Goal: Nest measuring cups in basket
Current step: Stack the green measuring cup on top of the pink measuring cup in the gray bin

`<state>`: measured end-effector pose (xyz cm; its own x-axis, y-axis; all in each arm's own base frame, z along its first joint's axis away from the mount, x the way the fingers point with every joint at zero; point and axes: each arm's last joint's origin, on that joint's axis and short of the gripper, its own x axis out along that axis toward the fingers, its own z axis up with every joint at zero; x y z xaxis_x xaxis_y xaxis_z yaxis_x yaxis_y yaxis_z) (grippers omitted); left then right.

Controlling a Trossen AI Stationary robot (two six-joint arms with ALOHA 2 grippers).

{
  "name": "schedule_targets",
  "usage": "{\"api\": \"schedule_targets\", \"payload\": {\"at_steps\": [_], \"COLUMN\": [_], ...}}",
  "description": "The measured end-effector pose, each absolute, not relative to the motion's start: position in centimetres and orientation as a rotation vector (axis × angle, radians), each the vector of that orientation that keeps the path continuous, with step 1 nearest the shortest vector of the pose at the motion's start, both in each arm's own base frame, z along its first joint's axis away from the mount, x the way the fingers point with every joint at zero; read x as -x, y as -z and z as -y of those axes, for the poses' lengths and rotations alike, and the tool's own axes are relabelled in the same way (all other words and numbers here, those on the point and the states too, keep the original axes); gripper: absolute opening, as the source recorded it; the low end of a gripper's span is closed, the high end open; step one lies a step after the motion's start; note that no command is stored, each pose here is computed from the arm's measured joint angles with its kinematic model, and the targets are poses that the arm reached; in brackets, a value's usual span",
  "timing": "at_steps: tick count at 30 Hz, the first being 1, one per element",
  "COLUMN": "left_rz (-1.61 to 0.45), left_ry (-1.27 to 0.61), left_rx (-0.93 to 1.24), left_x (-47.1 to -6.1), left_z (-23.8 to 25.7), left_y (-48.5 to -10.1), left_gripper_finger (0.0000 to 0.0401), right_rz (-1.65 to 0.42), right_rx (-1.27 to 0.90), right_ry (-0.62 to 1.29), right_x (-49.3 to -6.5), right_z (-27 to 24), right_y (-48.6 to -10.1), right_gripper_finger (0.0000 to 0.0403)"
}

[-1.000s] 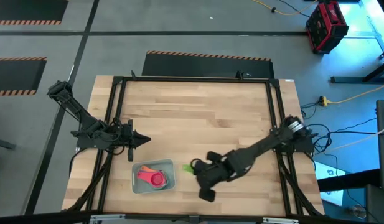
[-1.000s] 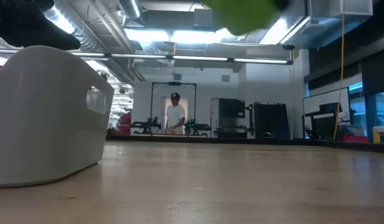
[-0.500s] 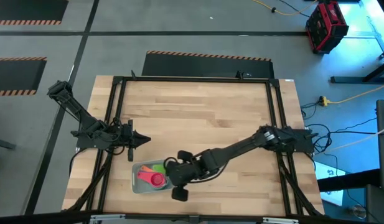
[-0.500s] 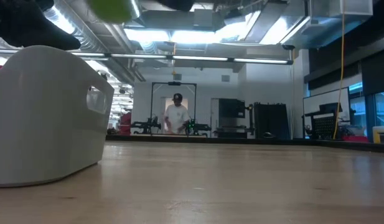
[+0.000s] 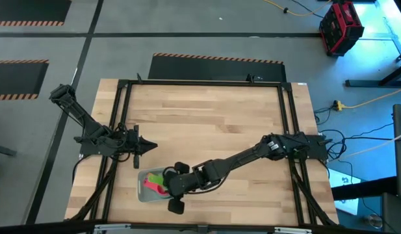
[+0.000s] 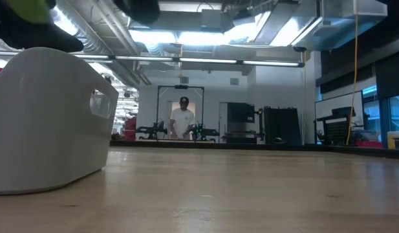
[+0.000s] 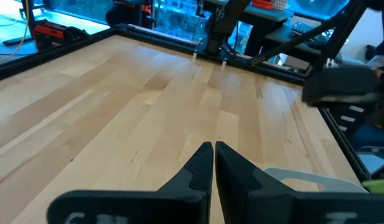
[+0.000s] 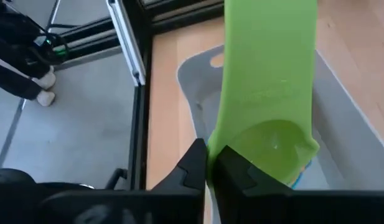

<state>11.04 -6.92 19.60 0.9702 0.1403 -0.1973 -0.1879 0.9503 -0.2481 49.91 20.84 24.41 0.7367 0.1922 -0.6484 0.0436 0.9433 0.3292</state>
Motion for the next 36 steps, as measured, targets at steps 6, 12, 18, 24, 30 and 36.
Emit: {"api": "schedule_targets", "payload": {"at_steps": [6, 12, 18, 24, 30, 36], "left_rz": [-0.178, -0.179, -0.179, -0.179, -0.179, -0.179], "left_ry": [-0.168, -0.168, -0.168, -0.167, -0.167, -0.168], "left_rx": [0.27, 0.27, 0.269, 0.269, 0.269, 0.269], "left_x": [-11.0, -11.0, -11.0, -11.0, -11.0, -11.0], "left_z": [6.9, 6.9, 6.9, 6.9, 6.9, 6.9], "left_y": [-19.6, -19.6, -19.6, -19.6, -19.6, -19.6], "left_gripper_finger": [0.0011, 0.0011, 0.0011, 0.0011, 0.0011, 0.0011], "right_rz": [-0.74, -0.75, -0.751, -0.735, -0.75, -0.734], "right_rx": [-0.335, -0.301, -0.291, -0.264, -0.259, -0.263], "right_ry": [-0.083, -0.082, -0.067, -0.049, -0.044, -0.049], "right_x": [-50.4, -50.7, -50.7, -50.8, -50.7, -50.8], "right_z": [-21.0, -21.2, -21.1, -21.0, -21.0, -21.0], "right_y": [-23.3, -21.9, -21.9, -21.6, -20.2, -19.3], "right_gripper_finger": [0.0019, 0.0017, 0.0024, 0.0019, 0.0022, 0.0021]}}
